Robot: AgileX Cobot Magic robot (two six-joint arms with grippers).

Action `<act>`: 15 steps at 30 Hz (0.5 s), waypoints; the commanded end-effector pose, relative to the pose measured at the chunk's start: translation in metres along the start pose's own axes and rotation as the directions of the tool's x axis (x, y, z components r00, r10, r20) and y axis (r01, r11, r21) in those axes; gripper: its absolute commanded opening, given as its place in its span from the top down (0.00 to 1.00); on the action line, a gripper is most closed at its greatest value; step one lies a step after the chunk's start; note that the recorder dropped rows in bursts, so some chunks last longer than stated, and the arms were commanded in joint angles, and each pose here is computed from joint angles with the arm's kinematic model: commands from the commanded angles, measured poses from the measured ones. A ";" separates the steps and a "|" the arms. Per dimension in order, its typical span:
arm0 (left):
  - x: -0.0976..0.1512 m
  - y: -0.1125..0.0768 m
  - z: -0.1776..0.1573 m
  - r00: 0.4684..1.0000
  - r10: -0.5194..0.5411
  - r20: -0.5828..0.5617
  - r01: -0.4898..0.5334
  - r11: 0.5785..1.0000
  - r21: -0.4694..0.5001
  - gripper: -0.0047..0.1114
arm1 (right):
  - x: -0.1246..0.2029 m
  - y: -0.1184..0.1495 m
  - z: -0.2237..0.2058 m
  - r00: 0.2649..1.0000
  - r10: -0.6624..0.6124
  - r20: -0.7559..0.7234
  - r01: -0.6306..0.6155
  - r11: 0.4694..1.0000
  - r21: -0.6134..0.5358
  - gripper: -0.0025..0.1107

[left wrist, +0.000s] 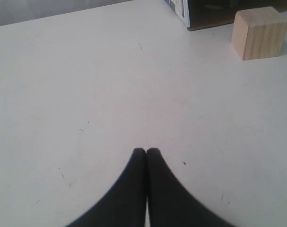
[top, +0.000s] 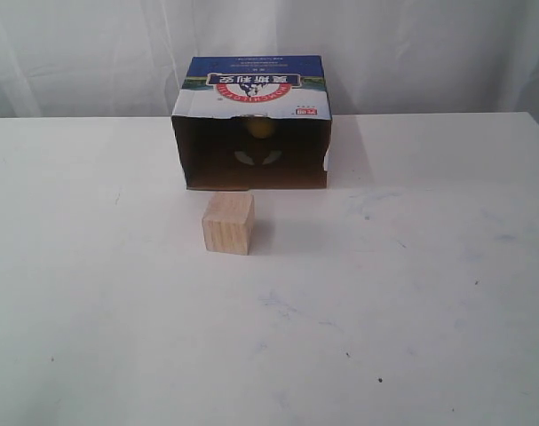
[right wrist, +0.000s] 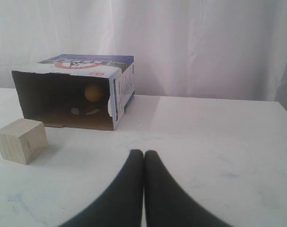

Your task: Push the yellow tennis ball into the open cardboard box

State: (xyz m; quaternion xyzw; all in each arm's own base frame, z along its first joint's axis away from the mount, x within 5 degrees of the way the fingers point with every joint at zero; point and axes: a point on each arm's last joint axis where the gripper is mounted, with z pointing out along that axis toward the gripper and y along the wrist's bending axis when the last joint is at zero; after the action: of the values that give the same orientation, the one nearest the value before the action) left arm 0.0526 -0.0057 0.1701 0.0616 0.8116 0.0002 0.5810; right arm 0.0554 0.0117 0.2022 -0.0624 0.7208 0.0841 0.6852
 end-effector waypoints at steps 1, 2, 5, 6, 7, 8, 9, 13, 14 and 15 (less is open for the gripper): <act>0.001 0.000 0.000 1.000 -0.012 0.003 0.012 1.000 -0.001 0.96 | 0.002 0.000 0.000 1.000 -0.002 -0.009 0.002 1.000 0.008 0.98; 0.001 0.000 0.000 1.000 -0.012 0.003 0.012 1.000 -0.001 0.96 | 0.002 0.000 0.000 1.000 -0.002 -0.009 0.002 1.000 0.008 0.98; 0.001 0.000 0.000 1.000 -0.012 0.003 0.012 1.000 -0.001 0.96 | 0.002 0.000 0.000 1.000 -0.002 -0.011 0.002 1.000 0.008 0.98; 0.001 0.000 0.000 1.000 -0.012 0.003 0.012 1.000 -0.001 0.96 | 0.003 0.000 0.000 1.000 -0.002 -0.016 0.002 1.000 0.008 0.98; 0.001 0.000 0.000 1.000 -0.012 0.003 0.012 1.000 -0.001 0.96 | 0.003 -0.001 0.000 1.000 -0.002 -0.021 0.002 1.000 0.008 0.98; 0.001 0.000 0.000 1.000 -0.012 0.003 0.012 1.000 -0.001 0.96 | 0.003 -0.001 0.000 1.000 -0.002 -0.023 0.002 1.000 0.008 0.98; 0.001 0.000 0.000 1.000 -0.012 0.003 0.012 1.000 -0.001 0.96 | 0.004 -0.001 0.000 1.000 -0.002 -0.025 0.002 1.000 0.008 0.98; 0.001 0.000 0.000 1.000 -0.012 0.003 0.012 1.000 -0.001 0.96 | 0.004 -0.001 0.000 1.000 0.000 -0.025 0.000 1.000 0.008 0.98; 0.001 0.000 0.000 1.000 -0.012 0.003 0.012 1.000 -0.001 0.96 | 0.004 -0.001 0.000 1.000 0.000 -0.025 0.000 1.000 0.008 0.98; 0.001 0.000 0.000 1.000 -0.012 0.003 0.012 1.000 -0.001 0.96 | 0.004 -0.001 0.000 1.000 0.000 -0.025 0.000 1.000 0.008 0.98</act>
State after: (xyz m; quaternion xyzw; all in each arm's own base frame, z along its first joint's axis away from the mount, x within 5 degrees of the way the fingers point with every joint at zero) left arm 0.0526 -0.0057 0.1701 0.0616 0.8116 0.0002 0.5810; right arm 0.0553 0.0117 0.1999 -0.0631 0.7295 0.0829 0.6760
